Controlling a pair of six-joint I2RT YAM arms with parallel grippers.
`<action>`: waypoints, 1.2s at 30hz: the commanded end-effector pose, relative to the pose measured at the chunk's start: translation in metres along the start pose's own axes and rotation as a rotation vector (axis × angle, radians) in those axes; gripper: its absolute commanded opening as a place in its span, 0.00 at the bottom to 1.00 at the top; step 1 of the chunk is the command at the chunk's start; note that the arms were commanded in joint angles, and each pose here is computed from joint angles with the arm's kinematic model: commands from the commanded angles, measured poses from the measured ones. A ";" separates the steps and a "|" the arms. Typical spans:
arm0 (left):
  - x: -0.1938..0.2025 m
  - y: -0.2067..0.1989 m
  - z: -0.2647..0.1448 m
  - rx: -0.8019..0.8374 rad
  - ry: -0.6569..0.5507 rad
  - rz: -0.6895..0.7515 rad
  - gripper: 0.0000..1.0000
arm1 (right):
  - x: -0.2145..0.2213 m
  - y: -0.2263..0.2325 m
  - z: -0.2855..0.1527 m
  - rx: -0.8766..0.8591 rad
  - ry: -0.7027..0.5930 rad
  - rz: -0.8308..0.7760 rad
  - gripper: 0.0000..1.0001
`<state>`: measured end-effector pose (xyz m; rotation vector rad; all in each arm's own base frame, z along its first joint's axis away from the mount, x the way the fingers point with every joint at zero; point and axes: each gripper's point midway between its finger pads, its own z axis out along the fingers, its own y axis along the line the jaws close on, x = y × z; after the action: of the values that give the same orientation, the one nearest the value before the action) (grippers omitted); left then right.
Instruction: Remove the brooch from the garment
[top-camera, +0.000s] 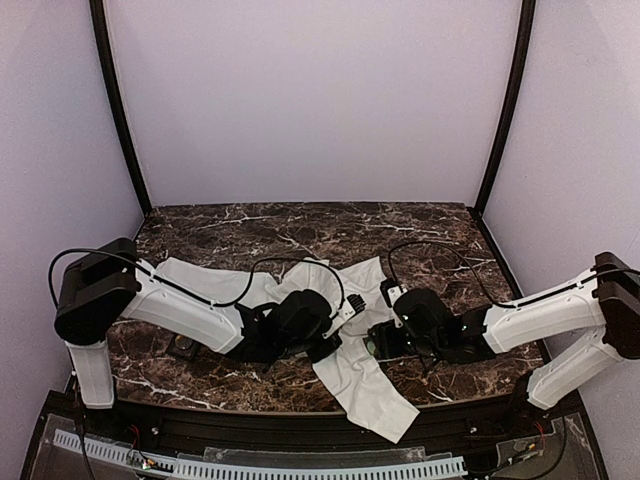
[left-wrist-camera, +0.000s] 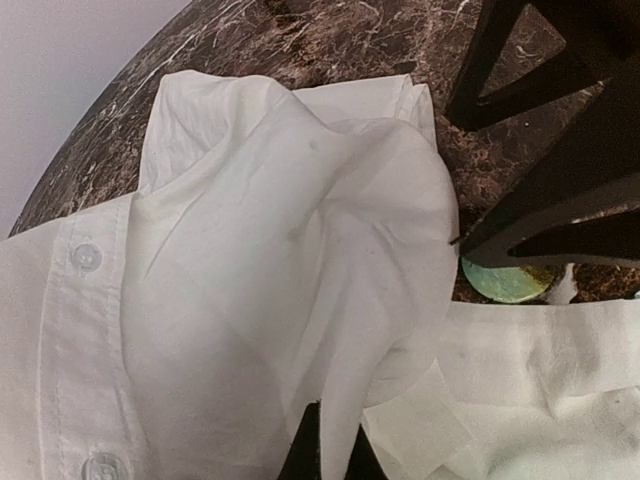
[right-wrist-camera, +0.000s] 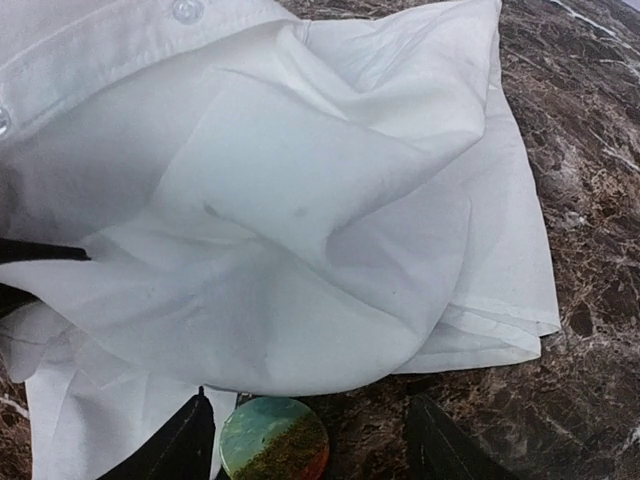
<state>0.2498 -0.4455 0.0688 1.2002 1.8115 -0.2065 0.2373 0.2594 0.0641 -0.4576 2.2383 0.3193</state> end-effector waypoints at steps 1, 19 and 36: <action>-0.008 0.019 -0.010 -0.089 -0.024 -0.043 0.01 | 0.017 0.009 0.007 -0.033 0.042 0.001 0.66; -0.030 0.016 -0.042 0.006 -0.113 -0.133 0.51 | 0.034 0.021 0.019 -0.020 0.100 -0.015 0.59; -0.047 0.020 -0.078 0.072 -0.202 -0.241 0.83 | 0.030 0.020 0.013 -0.014 0.074 0.016 0.42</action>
<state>0.2309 -0.4224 0.1357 1.0162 1.7936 -0.4235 0.2245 0.2740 0.0282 -0.4754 2.3263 0.2947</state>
